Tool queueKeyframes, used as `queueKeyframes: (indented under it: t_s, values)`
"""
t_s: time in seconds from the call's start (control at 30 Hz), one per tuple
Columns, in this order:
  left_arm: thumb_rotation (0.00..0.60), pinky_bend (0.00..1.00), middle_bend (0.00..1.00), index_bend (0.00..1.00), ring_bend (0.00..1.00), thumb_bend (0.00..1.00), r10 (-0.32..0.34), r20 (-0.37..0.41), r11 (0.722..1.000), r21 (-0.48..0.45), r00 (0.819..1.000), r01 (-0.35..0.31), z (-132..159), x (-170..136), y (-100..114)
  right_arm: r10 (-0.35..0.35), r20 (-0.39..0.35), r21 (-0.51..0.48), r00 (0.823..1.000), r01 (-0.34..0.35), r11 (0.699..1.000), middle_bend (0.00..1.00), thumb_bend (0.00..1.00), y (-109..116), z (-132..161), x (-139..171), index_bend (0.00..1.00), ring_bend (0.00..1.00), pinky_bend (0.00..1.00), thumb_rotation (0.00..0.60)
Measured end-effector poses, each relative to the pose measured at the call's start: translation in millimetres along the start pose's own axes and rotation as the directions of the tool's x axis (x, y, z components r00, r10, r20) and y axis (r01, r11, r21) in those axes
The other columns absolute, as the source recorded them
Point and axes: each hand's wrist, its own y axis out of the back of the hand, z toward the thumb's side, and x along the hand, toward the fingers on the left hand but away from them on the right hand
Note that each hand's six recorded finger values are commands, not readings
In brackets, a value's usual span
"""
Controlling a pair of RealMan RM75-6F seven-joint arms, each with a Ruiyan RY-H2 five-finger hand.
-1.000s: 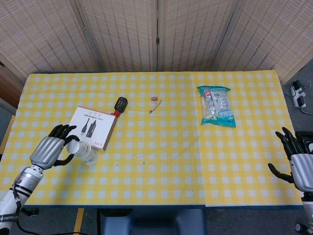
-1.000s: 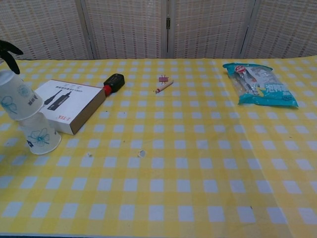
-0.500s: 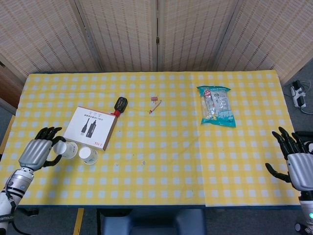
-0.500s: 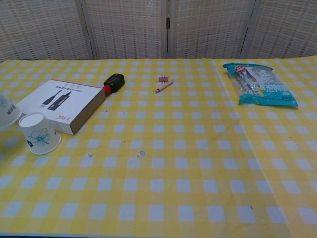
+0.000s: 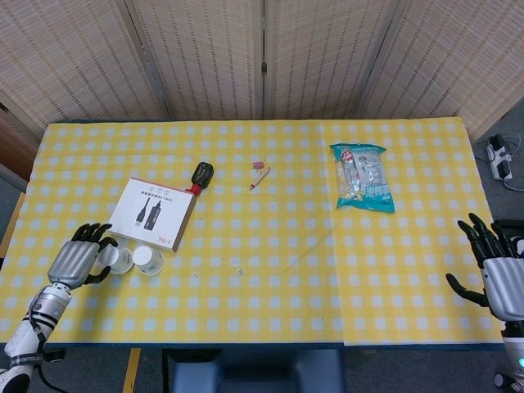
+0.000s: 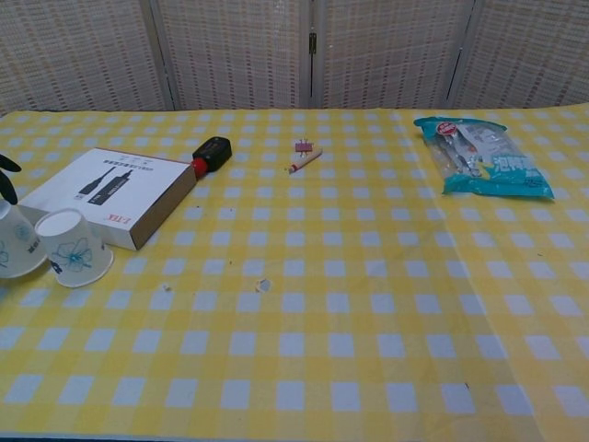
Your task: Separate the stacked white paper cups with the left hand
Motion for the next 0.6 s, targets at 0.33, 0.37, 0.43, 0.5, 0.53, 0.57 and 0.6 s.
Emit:
queueKeyframes:
  t_s: [0.33,0.37,0.43,0.5,0.53,0.57,0.6]
  values:
    - [0.600,0.00,0.09,0.19,0.00,0.40,-0.021,-0.006,0.999,0.026,1.000,0.021,3.8,3.2,-11.9,-0.002,0.003,-0.001,1.000,0.002,1.000,0.03,0.30,0.3,-1.0,0.2,0.03,0.13,0.02,0.600]
    - [0.600,0.00,0.09,0.16,0.00,0.39,-0.017,-0.006,0.999,0.027,1.000,0.017,4.1,3.1,-11.1,-0.002,0.003,-0.001,1.000,0.002,1.000,0.03,0.30,0.5,-1.1,0.3,0.03,0.13,0.03,0.600]
    - [0.600,0.00,0.08,0.13,0.00,0.39,-0.002,-0.008,1.000,0.022,1.000,0.002,4.8,2.4,-7.6,-0.002,0.004,-0.001,1.000,0.002,1.000,0.03,0.30,0.5,-1.2,0.6,0.03,0.13,0.02,0.600]
    - [0.600,0.00,0.08,0.12,0.00,0.39,0.016,-0.011,1.000,0.010,1.000,-0.015,5.0,1.1,-3.5,0.000,0.005,-0.001,1.000,0.000,1.000,0.03,0.30,0.0,-1.6,0.5,0.03,0.13,0.02,0.600]
    - [0.600,0.00,0.08,0.12,0.00,0.39,0.029,-0.015,1.000,-0.001,0.999,-0.029,4.5,0.0,-0.3,0.002,0.006,-0.001,1.000,-0.002,1.000,0.03,0.30,-0.5,-1.9,0.4,0.03,0.13,0.02,0.600]
    - [0.600,0.00,0.08,0.12,0.00,0.39,0.041,-0.019,0.999,-0.009,0.999,-0.042,3.9,-1.1,2.2,0.005,0.008,-0.001,1.000,-0.005,1.000,0.03,0.30,-1.3,-2.4,0.3,0.03,0.13,0.02,0.600]
    - [0.600,0.00,0.08,0.13,0.00,0.39,0.055,-0.023,0.998,-0.018,0.998,-0.055,3.1,-2.3,4.7,0.010,0.011,-0.002,1.000,-0.010,1.000,0.03,0.30,-2.5,-3.1,0.1,0.03,0.13,0.02,0.600]
